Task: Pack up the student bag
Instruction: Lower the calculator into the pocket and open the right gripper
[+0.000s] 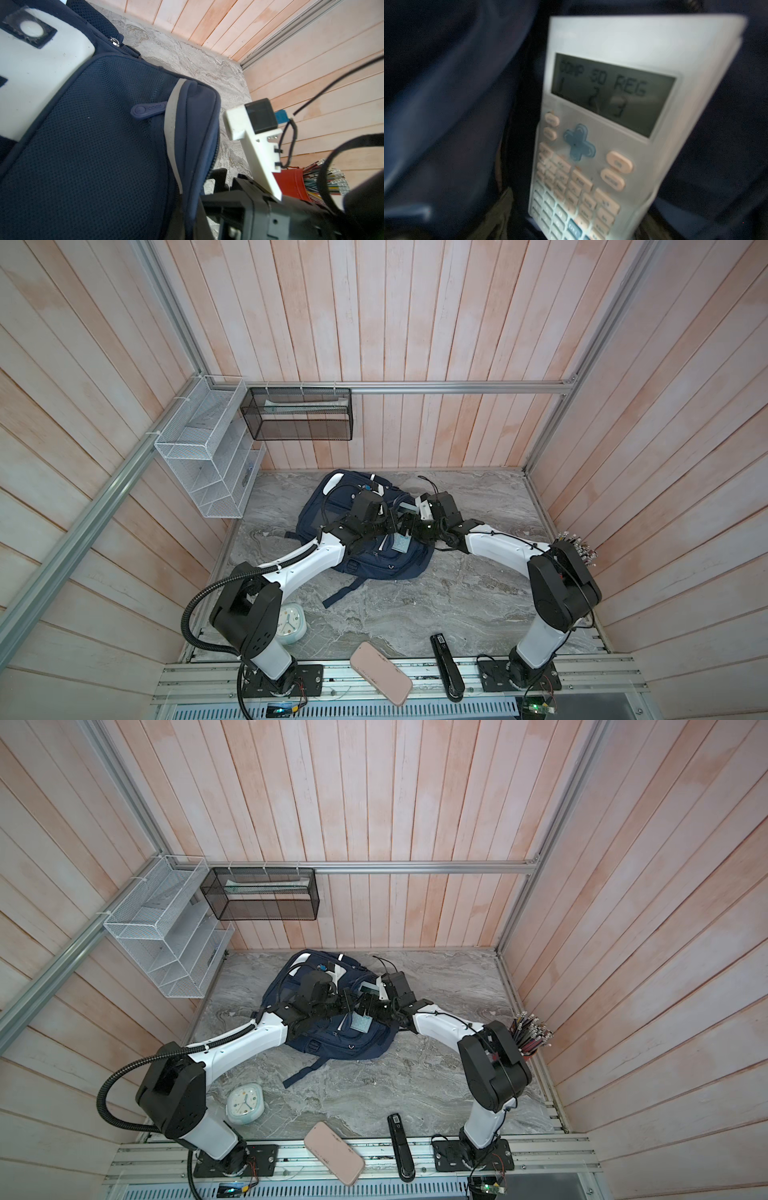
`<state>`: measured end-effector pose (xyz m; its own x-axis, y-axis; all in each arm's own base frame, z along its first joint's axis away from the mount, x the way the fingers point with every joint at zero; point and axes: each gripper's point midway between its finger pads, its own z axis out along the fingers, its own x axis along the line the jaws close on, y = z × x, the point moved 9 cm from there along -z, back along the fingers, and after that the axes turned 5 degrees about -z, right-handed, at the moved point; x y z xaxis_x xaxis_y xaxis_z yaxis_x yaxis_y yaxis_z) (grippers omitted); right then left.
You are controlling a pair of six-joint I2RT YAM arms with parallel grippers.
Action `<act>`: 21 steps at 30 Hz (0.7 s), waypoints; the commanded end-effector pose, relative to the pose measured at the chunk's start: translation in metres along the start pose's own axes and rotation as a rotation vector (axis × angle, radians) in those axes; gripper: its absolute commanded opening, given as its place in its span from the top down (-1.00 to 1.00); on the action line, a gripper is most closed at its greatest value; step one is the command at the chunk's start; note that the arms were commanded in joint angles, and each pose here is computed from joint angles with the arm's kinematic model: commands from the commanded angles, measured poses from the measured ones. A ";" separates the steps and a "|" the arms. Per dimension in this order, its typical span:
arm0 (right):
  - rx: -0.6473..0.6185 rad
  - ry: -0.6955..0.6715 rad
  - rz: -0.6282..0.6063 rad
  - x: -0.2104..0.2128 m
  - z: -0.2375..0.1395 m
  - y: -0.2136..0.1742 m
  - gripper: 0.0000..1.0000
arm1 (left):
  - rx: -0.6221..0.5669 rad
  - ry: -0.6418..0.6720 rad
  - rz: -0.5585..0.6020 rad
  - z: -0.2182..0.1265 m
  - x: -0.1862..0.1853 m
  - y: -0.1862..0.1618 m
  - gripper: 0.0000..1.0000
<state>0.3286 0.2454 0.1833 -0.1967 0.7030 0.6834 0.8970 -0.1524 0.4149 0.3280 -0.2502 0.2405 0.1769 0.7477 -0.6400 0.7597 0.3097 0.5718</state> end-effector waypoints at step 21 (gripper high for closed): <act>-0.155 0.262 -0.051 0.035 0.034 0.012 -0.02 | 0.034 -0.181 -0.067 -0.005 -0.019 -0.025 0.98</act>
<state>0.3575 0.2725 0.1673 -0.2451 0.5933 0.7668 0.8471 -0.2535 0.4670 0.3190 -0.2487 0.2313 0.1376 0.7149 -0.6856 0.7502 0.3768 0.5434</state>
